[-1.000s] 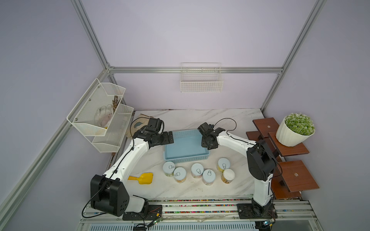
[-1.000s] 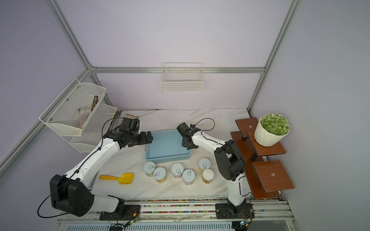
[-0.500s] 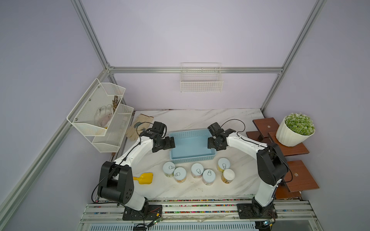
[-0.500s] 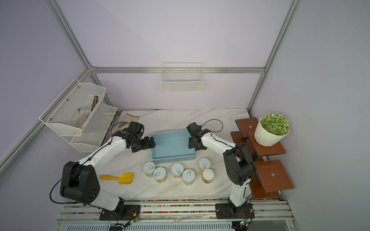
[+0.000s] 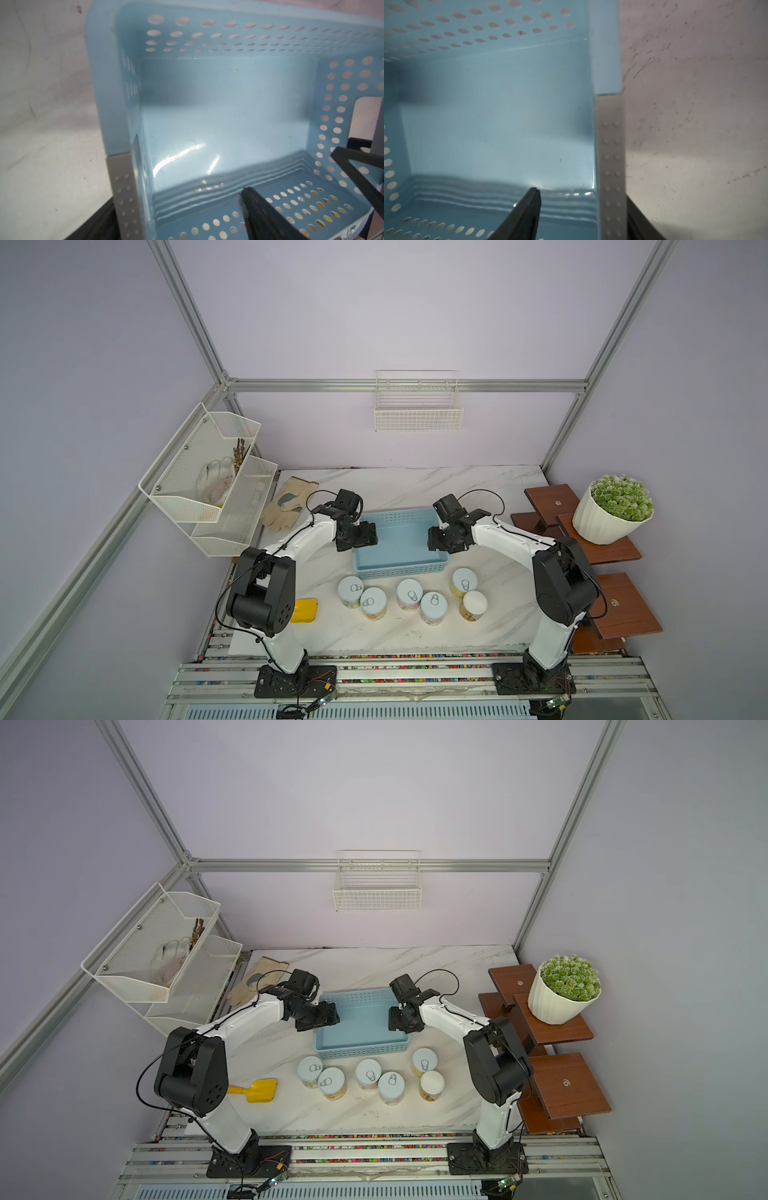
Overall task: Put the canned food in the basket
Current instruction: Adjust the basket at the center of the board.
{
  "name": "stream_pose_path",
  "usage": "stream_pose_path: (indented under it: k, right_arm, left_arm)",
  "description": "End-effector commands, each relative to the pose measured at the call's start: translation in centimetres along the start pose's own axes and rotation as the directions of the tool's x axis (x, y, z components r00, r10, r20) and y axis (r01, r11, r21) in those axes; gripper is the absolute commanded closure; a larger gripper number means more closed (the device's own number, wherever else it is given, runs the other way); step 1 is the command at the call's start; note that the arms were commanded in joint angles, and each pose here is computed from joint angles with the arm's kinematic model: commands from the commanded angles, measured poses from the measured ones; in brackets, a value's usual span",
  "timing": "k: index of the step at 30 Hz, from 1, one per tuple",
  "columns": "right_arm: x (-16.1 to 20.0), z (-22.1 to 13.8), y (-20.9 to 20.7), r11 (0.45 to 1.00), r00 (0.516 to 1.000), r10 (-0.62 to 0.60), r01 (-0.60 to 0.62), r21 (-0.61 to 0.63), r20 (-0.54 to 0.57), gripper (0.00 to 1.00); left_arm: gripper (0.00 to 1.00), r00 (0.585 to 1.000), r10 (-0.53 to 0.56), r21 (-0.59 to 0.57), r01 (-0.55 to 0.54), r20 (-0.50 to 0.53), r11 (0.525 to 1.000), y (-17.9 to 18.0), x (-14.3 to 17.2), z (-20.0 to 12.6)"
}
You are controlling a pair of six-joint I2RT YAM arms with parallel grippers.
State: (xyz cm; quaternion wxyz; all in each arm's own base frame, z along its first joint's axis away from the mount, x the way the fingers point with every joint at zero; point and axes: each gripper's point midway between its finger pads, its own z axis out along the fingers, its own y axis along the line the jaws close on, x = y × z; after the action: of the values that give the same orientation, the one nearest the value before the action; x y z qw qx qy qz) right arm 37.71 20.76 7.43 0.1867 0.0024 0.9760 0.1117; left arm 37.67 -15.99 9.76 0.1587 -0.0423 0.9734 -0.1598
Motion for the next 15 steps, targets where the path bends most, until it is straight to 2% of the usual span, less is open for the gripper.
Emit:
stream_pose_path:
  k: [1,9,12,14,15]
  right_arm:
    - [-0.7,-1.4,-0.4,1.000,0.999,0.003,-0.003,-0.014,0.039,0.42]
    - [0.1,-2.1,-1.6,1.000,0.999,0.004,-0.005,0.014,0.045,0.42]
    - [0.2,-2.2,-2.1,0.999,0.999,0.002,-0.004,0.034,0.046,0.41]
    - [0.3,-2.2,-2.3,0.999,0.999,0.001,-0.003,0.044,0.046,0.36]
    - [0.2,-2.3,-2.3,0.999,0.999,0.001,-0.003,0.046,0.049,0.28]
  left_arm:
    - [0.16,0.998,0.051,0.061,-0.053,0.037,0.997,-2.6,-1.6,-0.1]
    - [0.16,0.996,0.086,0.084,-0.087,0.025,0.993,-4.7,-2.2,1.2]
    - [0.13,0.996,0.088,0.081,-0.090,0.022,0.993,-4.8,-2.3,1.5]
    - [0.08,0.995,0.090,0.061,-0.092,0.030,0.994,-4.5,-2.4,1.3]
    - [0.05,0.995,0.091,0.049,-0.093,0.037,0.994,-4.3,-2.5,1.0]
